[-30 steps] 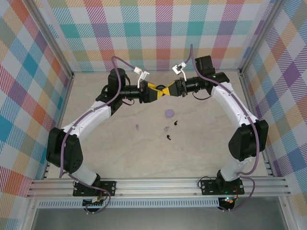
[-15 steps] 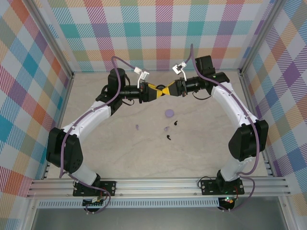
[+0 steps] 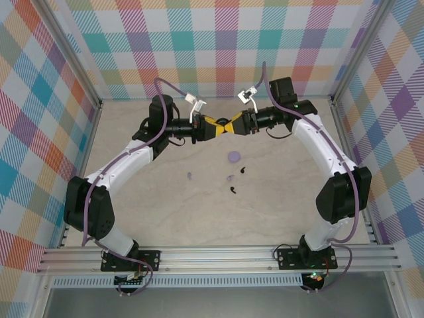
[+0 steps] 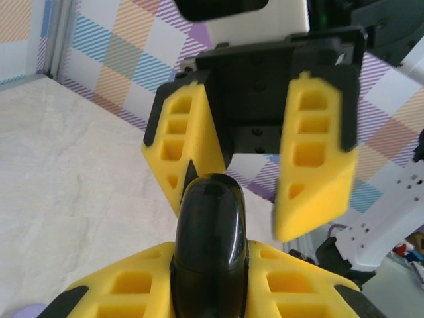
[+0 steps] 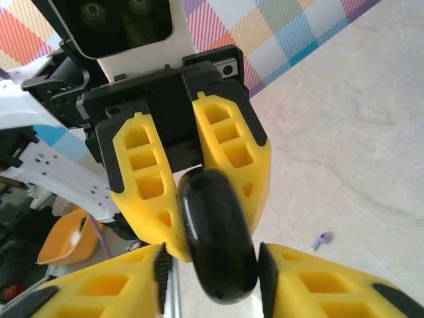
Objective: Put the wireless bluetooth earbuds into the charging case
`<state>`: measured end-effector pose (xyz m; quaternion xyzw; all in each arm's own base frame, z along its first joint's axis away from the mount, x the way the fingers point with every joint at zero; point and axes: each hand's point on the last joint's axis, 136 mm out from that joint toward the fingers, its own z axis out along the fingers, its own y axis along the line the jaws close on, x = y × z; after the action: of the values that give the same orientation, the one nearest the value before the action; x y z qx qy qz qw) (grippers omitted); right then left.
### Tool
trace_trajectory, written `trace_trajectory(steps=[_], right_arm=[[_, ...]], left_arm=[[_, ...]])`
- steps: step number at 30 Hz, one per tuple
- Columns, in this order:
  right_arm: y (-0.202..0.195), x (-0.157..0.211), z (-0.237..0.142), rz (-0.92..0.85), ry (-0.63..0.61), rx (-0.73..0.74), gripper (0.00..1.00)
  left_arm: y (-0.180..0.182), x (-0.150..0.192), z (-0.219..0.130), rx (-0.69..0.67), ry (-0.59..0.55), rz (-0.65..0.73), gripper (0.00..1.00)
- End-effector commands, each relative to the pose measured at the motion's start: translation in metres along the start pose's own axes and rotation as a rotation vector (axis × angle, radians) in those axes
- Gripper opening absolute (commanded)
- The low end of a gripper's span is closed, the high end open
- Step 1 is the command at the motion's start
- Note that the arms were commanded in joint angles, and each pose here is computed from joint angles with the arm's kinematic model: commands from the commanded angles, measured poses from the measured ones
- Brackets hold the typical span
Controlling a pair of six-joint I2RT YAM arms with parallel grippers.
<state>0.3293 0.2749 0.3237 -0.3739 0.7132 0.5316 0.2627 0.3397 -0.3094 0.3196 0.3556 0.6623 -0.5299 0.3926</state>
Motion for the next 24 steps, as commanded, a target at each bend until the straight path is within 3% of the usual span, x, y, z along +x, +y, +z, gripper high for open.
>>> trace_trajectory(steps=[1, 9, 15, 24], right_arm=[[0.018, -0.008, -0.012, -0.077, -0.013, 0.061, 0.5], [0.008, -0.003, -0.023, -0.172, -0.005, 0.229, 0.59], [0.025, 0.019, -0.013, -0.37, 0.066, 0.214, 0.62], [0.029, 0.02, -0.005, -0.378, 0.078, 0.171, 0.59]], left_arm=[[-0.005, 0.004, -0.01, -0.035, -0.003, 0.165, 0.18], [-0.005, 0.012, -0.008, -0.01, 0.039, 0.239, 0.21], [-0.008, 0.017, -0.007, 0.029, 0.034, 0.288, 0.22], [-0.027, 0.018, -0.007, 0.105, 0.033, 0.342, 0.21]])
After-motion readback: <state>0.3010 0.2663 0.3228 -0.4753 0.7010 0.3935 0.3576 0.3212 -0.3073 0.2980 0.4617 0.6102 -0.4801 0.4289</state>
